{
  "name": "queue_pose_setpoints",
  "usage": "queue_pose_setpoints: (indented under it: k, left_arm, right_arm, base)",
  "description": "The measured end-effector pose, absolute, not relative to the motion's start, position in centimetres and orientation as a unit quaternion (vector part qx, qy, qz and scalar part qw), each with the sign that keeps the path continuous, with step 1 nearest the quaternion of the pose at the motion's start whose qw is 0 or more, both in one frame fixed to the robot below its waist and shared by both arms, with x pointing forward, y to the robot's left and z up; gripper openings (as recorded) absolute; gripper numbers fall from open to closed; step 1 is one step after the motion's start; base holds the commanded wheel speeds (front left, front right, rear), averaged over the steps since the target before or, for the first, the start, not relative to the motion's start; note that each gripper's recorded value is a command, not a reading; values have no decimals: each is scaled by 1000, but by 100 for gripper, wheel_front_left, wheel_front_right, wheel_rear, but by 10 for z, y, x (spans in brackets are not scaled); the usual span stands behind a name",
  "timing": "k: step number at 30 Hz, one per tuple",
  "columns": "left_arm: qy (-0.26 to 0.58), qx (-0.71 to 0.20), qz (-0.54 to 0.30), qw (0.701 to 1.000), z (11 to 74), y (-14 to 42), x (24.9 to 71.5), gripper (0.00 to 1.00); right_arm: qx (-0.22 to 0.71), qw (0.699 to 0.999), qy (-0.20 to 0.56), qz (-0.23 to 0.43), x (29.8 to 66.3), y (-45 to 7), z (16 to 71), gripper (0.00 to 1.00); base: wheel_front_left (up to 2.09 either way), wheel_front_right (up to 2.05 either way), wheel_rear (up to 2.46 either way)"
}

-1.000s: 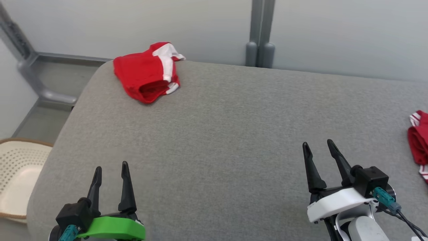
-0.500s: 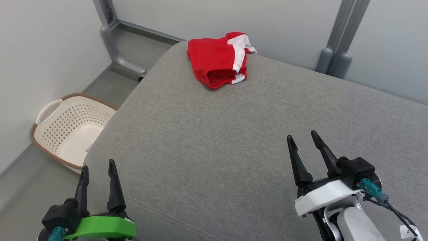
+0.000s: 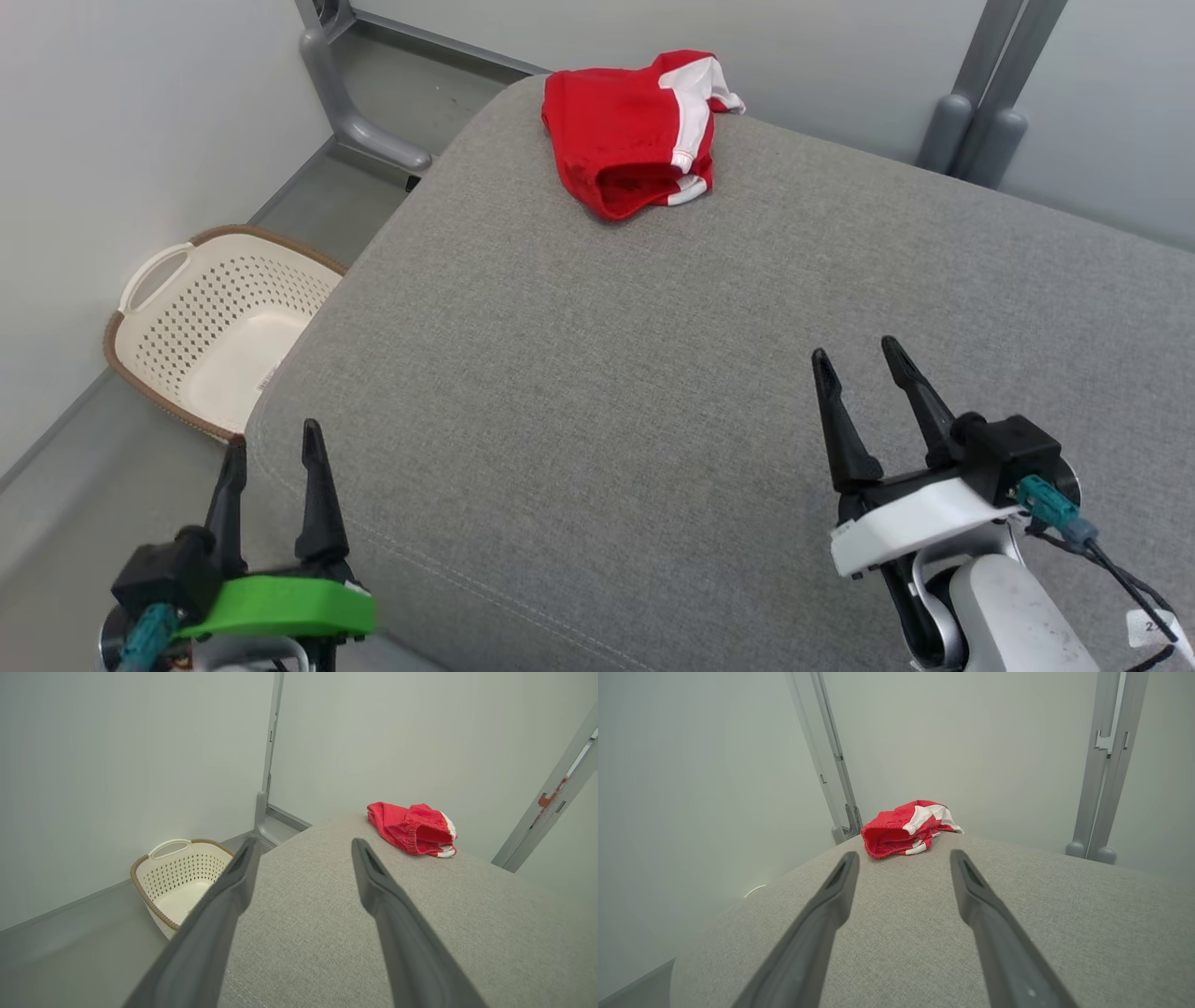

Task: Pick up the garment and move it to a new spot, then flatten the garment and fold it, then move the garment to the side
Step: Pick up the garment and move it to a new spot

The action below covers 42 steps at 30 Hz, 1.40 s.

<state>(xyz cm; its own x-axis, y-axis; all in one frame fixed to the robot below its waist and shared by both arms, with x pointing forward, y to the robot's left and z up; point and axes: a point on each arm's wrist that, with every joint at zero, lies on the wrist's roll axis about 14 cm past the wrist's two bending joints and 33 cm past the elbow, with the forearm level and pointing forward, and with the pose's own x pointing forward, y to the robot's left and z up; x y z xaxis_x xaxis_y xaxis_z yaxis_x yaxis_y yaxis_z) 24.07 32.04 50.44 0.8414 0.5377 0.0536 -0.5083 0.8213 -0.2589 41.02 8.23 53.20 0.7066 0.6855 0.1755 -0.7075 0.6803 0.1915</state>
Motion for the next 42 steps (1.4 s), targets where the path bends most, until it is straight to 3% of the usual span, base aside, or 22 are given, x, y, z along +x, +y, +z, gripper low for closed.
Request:
queue_pose_setpoints:
  k: [6,13,18,23,29,42]
  left_arm:
    - [-95,-48,216,971,545,333,294,100]
    - [-109,80,98,986,612,324,404,100]
    - [-91,109,40,989,631,303,479,100]
    - [-34,122,9,992,608,292,535,100]
    - [93,141,-59,984,524,258,578,100]
    - [280,106,-75,951,383,256,585,100]
  right_arm:
    - [110,918,-58,376,425,79,540,100]
    - [95,931,-77,345,451,54,544,100]
    - [85,942,-75,317,465,29,537,100]
    - [75,954,-66,283,478,-1,523,100]
    - [60,965,-52,251,488,-30,503,100]
    - [31,978,-5,209,490,-69,465,100]
  base:
    - [0,0,0]
    - [0,0,0]
    - [0,0,0]
    - [0,0,0]
    - [0,0,0]
    - [0,0,0]
